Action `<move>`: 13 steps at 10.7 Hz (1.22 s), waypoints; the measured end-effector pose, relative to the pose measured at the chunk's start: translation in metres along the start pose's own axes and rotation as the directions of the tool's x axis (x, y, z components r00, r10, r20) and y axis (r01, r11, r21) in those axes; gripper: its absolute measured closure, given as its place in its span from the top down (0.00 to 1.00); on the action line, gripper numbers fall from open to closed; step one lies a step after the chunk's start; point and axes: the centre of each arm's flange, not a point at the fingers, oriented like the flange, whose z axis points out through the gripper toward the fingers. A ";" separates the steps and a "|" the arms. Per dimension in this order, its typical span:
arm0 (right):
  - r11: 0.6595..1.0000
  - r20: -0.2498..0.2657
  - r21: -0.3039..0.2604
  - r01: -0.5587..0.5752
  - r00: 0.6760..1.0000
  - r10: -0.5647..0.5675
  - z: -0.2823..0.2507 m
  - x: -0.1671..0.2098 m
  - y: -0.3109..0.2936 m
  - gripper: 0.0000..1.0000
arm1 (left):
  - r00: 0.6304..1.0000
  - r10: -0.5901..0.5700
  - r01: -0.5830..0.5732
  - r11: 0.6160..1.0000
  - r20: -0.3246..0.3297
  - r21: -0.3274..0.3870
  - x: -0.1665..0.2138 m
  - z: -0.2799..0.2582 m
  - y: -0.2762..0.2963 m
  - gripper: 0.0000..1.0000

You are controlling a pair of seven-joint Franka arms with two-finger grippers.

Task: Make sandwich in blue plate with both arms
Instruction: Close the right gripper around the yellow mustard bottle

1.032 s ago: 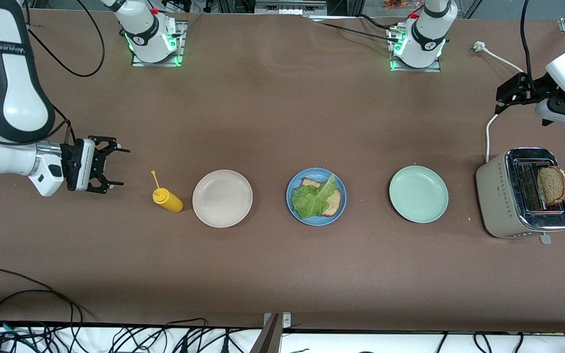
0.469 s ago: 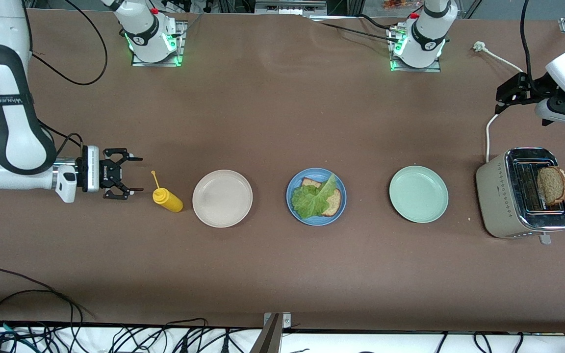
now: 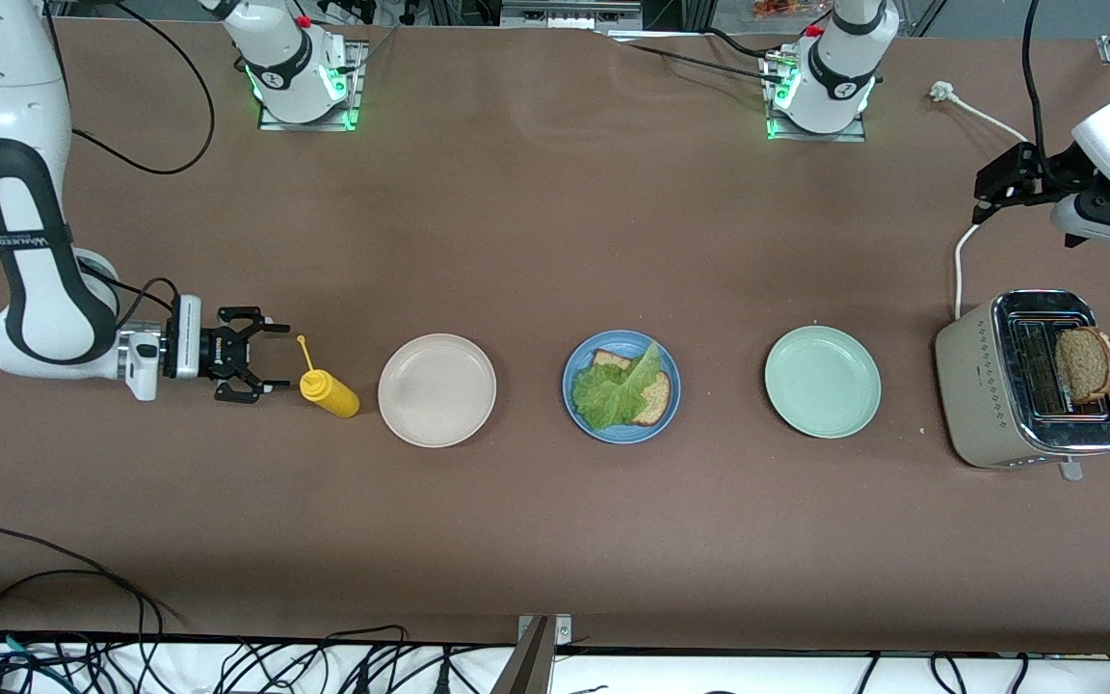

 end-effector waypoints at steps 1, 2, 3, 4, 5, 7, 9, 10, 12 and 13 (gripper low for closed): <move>1.000 -0.010 -0.007 0.000 1.000 0.000 0.007 -0.010 0.002 1.00 | 1.000 0.000 0.000 1.000 0.000 0.000 0.000 0.000 0.000 1.00; 1.000 -0.024 -0.015 -0.001 1.000 0.001 0.013 -0.018 0.004 1.00 | 1.000 0.000 0.000 1.000 0.000 0.000 0.000 0.000 0.000 1.00; 1.000 -0.036 -0.022 -0.002 0.999 0.001 0.019 -0.025 0.006 1.00 | 1.000 0.000 0.000 1.000 0.000 0.000 0.000 0.000 0.000 1.00; 1.000 -0.043 -0.027 0.000 0.999 -0.001 0.023 -0.029 0.011 1.00 | 1.000 0.000 0.000 1.000 0.000 0.000 0.000 0.000 0.000 1.00; 0.999 -0.054 -0.039 0.003 0.999 -0.005 0.027 -0.030 0.019 1.00 | 1.000 0.000 0.000 1.000 0.000 0.000 0.000 0.000 0.000 1.00; 0.998 -0.071 -0.061 0.014 0.997 -0.019 0.035 -0.026 0.034 1.00 | 1.000 0.000 0.000 1.000 0.000 0.000 0.000 0.000 0.000 1.00; 0.997 -0.074 -0.082 0.010 0.997 -0.016 0.047 -0.026 0.045 1.00 | 1.000 0.000 0.000 1.000 0.001 0.000 0.000 0.000 0.000 1.00; 0.996 -0.068 -0.086 0.011 0.998 -0.016 0.051 -0.027 0.047 1.00 | 1.000 0.000 0.000 1.000 0.001 0.000 0.000 0.000 0.000 1.00; 0.996 -0.066 -0.086 0.007 0.998 -0.013 0.054 -0.027 0.048 1.00 | 1.000 0.000 0.000 1.000 0.003 -0.001 0.000 0.000 0.000 1.00; 0.996 -0.062 -0.089 0.003 0.998 -0.009 0.056 -0.030 0.048 1.00 | 1.000 0.000 0.000 1.000 0.003 -0.001 0.000 0.000 0.000 1.00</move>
